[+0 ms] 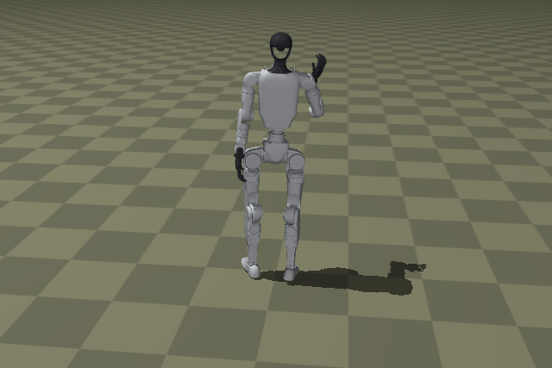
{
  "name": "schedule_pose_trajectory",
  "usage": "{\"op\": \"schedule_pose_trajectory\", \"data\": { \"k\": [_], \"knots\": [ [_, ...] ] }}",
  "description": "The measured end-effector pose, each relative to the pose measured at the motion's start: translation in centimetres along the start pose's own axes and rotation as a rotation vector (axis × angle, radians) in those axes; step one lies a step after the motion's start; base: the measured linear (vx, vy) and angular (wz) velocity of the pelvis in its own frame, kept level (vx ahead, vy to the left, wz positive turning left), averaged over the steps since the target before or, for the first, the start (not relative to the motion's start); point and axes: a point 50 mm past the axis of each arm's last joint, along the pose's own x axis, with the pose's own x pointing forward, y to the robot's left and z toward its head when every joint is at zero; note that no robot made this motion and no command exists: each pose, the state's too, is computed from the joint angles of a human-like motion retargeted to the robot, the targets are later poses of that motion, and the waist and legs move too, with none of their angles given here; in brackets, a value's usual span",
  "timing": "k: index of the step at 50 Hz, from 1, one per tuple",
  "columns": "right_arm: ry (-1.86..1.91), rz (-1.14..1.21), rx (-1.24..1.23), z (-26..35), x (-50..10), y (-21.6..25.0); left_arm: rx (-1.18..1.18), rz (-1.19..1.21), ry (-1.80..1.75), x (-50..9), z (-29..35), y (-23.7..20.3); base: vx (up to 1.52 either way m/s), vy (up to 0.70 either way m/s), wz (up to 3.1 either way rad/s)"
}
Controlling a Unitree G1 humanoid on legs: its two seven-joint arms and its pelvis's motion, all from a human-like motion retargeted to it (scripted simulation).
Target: Upper body actions
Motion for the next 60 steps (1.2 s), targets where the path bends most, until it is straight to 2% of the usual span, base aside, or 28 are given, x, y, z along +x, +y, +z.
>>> {"op": "schedule_pose_trajectory", "data": {
  "k": [4,7,11,13,16,22,28,35,40,46,50,60],
  "knots": [
    [-0.005,-0.109,-0.209,-1.3,0.1,-1.9,0.003,-0.004,-0.010,0.0,0.3,-0.1,0.00,0.00,0.00],
    [0.203,-0.118,-0.343,-3.7,-0.7,-2.6,0.005,-0.006,-0.010,0.0,0.3,-0.1,0.00,0.00,0.00],
    [0.695,0.078,-0.524,-8.5,-3.1,-3.2,0.008,-0.006,-0.010,0.0,0.3,-0.2,0.00,0.00,0.00],
    [0.901,0.184,-0.540,-10.2,-4.7,-3.4,0.009,-0.005,-0.012,0.0,0.3,-0.2,0.00,0.00,0.00],
    [1.018,0.246,-0.520,-11.1,-5.8,-3.6,0.009,-0.005,-0.013,0.0,0.3,-0.1,0.00,0.00,0.00],
    [0.798,0.190,-0.531,-9.6,-4.1,-3.9,0.010,-0.003,-0.011,0.0,0.3,0.0,0.00,0.00,0.00],
    [0.193,-0.001,-0.180,-3.5,-1.0,-1.8,0.013,-0.004,-0.006,0.0,0.1,0.0,0.00,0.00,0.00],
    [-0.014,0.065,-0.078,-1.2,-0.1,0.2,0.009,-0.001,-0.001,0.0,-0.1,0.1,0.00,0.00,0.00],
    [-0.019,0.284,-0.090,-1.6,-0.5,2.9,0.008,0.003,-0.002,0.0,0.0,0.2,0.00,0.00,0.00],
    [0.378,0.813,-0.334,-6.7,-3.8,5.9,0.008,0.006,0.002,0.0,-0.2,0.2,0.00,0.00,0.00],
    [0.545,0.939,-0.370,-8.3,-6.1,6.1,0.008,0.008,0.000,0.0,-0.2,0.2,0.00,0.00,0.00],
    [0.271,0.545,-0.318,-5.1,-3.2,3.2,0.007,0.010,0.004,0.0,-0.2,0.3,0.00,0.01,0.18]
  ]
}}
